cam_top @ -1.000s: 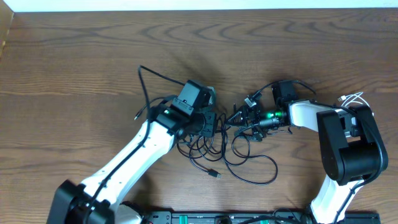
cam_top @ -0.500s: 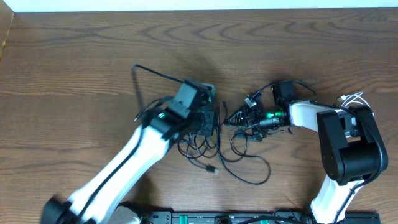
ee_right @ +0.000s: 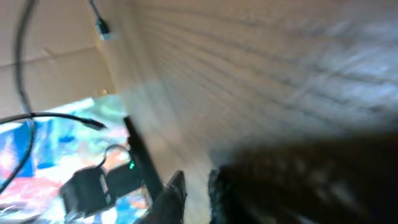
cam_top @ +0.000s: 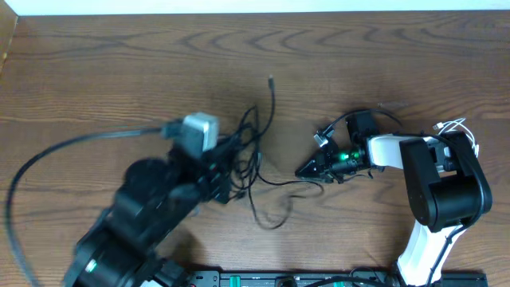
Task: Untangle cables
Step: 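Move the right gripper left and grasp black cables beside the left gripper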
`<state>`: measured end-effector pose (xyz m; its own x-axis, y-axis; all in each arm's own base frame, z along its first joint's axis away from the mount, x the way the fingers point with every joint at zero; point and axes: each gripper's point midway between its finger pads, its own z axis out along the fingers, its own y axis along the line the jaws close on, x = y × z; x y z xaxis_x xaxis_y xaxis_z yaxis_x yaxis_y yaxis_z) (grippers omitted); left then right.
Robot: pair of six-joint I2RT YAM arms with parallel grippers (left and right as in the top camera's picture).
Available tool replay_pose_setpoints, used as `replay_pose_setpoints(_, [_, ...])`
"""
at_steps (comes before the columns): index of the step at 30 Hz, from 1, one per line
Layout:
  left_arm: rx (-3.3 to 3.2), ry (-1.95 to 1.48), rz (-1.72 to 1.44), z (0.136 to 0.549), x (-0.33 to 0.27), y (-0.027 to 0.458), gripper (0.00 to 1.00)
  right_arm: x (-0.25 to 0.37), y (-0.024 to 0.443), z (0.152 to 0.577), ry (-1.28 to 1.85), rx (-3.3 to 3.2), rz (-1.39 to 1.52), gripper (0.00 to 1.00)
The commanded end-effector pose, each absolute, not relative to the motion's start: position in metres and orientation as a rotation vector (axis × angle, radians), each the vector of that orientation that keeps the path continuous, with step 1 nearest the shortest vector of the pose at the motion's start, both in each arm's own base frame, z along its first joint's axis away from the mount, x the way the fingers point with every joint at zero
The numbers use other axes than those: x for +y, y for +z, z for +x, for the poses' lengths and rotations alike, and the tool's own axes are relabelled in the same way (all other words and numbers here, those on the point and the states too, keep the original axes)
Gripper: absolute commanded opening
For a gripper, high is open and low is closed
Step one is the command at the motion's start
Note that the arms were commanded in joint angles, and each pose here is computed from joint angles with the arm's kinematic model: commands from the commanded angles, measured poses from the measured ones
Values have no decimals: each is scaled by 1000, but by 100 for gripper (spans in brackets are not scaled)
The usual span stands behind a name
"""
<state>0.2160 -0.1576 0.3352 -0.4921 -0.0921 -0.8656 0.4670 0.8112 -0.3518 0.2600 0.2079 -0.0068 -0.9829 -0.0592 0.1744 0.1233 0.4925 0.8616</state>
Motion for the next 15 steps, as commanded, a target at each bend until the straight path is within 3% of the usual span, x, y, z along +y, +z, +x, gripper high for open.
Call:
replay_pose_setpoints(1, [1987,-642,281,207,-145,337,7,182,-45,235,-1195,-2677,-90,25])
replay_pose_setpoints(9, [2159,-604,268,202,-142,301,8,202,78,245,-1458,-2862,309,33])
replay_pose_setpoints(15, [2215,-644,167,207,-145,293,8,221,164,229,-1644,-3002,715,42])
